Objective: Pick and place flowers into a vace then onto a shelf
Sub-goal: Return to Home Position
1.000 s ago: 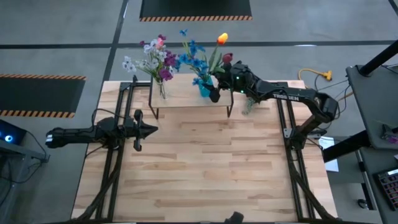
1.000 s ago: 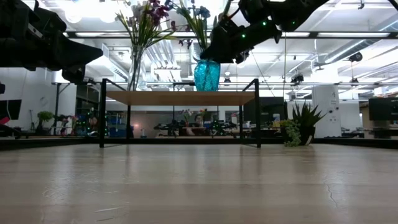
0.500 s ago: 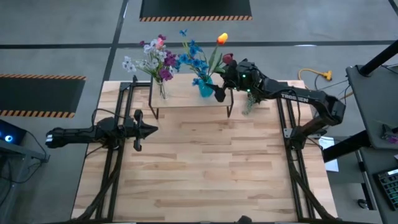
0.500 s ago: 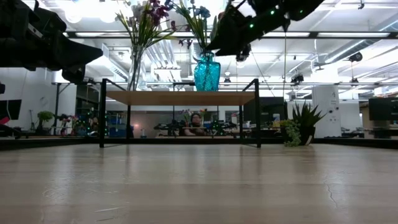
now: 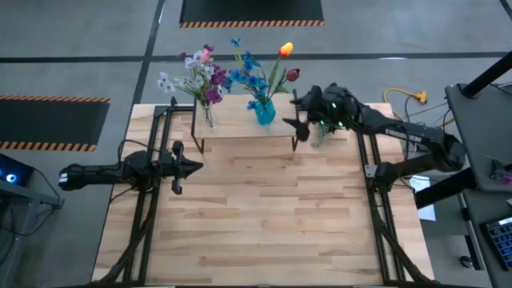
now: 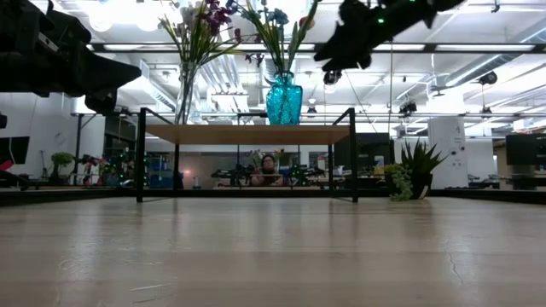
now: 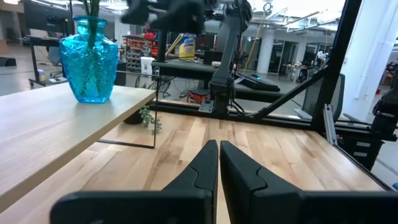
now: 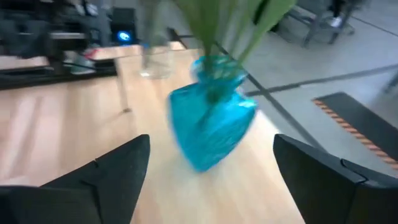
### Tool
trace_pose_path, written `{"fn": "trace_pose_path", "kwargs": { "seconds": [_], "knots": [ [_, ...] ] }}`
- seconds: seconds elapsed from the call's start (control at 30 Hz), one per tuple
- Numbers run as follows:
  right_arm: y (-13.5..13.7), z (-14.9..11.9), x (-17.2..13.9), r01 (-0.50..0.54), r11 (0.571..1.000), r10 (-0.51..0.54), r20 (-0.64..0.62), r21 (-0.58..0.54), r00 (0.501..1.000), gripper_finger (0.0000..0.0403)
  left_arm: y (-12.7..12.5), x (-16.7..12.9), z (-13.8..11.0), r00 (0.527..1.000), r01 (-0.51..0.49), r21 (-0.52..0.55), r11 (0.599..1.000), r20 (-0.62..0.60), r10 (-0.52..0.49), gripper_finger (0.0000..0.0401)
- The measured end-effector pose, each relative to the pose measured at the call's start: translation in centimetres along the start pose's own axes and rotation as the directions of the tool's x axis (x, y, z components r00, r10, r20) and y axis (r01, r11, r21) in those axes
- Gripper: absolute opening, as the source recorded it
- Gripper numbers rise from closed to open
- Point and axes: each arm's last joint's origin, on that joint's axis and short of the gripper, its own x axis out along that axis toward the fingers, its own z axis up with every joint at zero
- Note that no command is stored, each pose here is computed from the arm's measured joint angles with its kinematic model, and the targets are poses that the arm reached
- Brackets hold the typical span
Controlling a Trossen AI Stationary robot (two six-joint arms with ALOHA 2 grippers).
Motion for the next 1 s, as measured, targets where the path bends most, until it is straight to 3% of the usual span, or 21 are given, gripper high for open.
{"fn": "trace_pose_path", "kwargs": {
  "seconds": [0.23, 0.4, 0.57, 0.73, 0.87, 1.0],
  "knots": [
    [2.7, -5.9, -3.1, -0.137, 0.991, 0.137, 0.111, -0.009, 0.984, 0.0299, 0.0, 0.0, 0.0, 1.0, 0.0, 0.0, 1.0, 0.0, 0.0, 0.0],
    [5.1, -10.9, -4.6, -0.217, 0.973, 0.23, 0.255, -0.077, 0.939, 0.0273, 0.0, 0.0, 0.0, 1.0, 0.0, 0.0, 1.0, 0.0, 0.0, 0.0],
    [5.9, -14.8, -5.9, -0.273, 0.962, 0.255, 0.284, 0.025, 0.924, 0.0237, 0.0, 0.0, 0.0, 1.0, 0.0, 0.0, 1.0, 0.002, 0.0, 0.0],
    [6.6, -16.5, -7.2, -0.258, 0.965, 0.235, 0.3, 0.039, 0.925, 0.0197, 0.0, 0.0, 0.2, 1.0, -0.001, 0.001, 1.0, 0.017, 0.001, 0.0],
    [7.2, -17.0, -8.3, -0.291, 0.957, 0.277, 0.3, 0.002, 0.913, 0.0163, 0.0, 0.0, 0.2, 1.0, -0.001, 0.0, 1.0, 0.022, 0.001, 0.0],
    [7.1, -18.2, -9.1, -0.178, 0.984, 0.174, 0.237, -0.008, 0.956, 0.0124, 0.0, 0.0, 0.1, 1.0, -0.001, 0.0, 1.0, 0.02, 0.001, 0.0]
  ]
}}
